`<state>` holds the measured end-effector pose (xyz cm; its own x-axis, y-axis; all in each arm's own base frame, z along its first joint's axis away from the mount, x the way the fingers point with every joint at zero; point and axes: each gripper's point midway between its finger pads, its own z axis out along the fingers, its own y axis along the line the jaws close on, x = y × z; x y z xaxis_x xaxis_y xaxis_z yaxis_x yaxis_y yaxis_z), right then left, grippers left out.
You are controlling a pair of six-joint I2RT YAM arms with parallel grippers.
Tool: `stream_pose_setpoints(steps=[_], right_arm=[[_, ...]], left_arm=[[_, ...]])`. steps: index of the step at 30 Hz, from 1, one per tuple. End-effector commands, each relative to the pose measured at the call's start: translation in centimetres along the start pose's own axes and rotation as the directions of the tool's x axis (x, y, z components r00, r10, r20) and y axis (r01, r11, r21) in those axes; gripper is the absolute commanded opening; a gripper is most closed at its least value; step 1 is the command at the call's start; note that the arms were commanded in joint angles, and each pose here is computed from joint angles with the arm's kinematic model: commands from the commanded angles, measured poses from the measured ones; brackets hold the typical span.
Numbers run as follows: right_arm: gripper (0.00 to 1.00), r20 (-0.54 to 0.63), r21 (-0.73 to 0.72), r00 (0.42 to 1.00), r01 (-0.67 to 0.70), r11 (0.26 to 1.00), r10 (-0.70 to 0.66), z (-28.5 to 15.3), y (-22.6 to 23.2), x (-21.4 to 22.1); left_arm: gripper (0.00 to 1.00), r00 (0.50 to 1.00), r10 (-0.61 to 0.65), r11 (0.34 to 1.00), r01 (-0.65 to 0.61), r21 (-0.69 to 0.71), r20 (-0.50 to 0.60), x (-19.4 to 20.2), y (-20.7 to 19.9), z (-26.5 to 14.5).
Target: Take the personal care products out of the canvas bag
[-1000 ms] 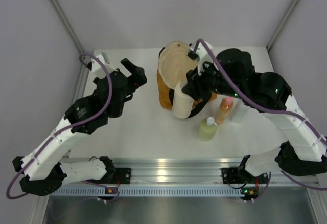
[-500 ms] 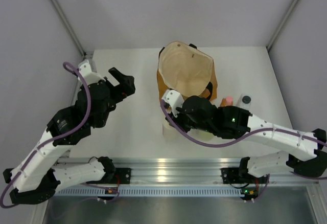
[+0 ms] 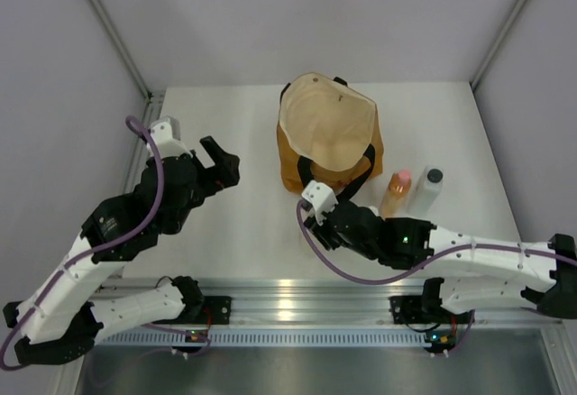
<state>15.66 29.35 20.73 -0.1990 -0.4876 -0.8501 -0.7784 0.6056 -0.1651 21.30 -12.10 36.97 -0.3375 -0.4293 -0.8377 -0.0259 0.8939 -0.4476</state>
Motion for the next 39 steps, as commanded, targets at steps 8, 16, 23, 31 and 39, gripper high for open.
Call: stream_pose_setpoints(steps=[8, 16, 23, 31, 39], right_arm=[[0.00, 0.286, 0.009, 0.940, -0.194, 0.981, 0.184, -1.4, -0.7, -3.4], [0.00, 0.256, 0.015, 0.943, -0.223, 0.975, 0.212, -0.6, -0.5, -0.9], [0.25, 0.244, 0.013, 0.938, -0.258, 0.966, 0.247, -0.4, -0.4, 0.3], [0.67, 0.237, 0.026, 0.938, -0.267, 0.963, 0.254, -0.9, -0.8, -0.6], [0.95, 0.310, 0.240, 0.897, -0.393, 0.887, 0.314, -5.9, -7.0, -5.9]], left_arm=[[0.98, 0.988, 0.108, 0.994, -0.106, 0.020, -0.109, 2.7, 1.0, -0.4], [0.98, 0.980, 0.146, 0.989, -0.146, 0.005, -0.137, 3.3, 1.8, -0.7], [0.98, 0.977, 0.158, 0.987, -0.161, -0.009, -0.141, 3.5, 2.2, -0.6], [0.98, 0.961, 0.205, 0.968, -0.228, -0.109, -0.186, 4.1, 2.7, 0.5], [0.98, 0.953, 0.224, 0.938, -0.268, -0.219, -0.205, 4.2, 2.7, 3.5]])
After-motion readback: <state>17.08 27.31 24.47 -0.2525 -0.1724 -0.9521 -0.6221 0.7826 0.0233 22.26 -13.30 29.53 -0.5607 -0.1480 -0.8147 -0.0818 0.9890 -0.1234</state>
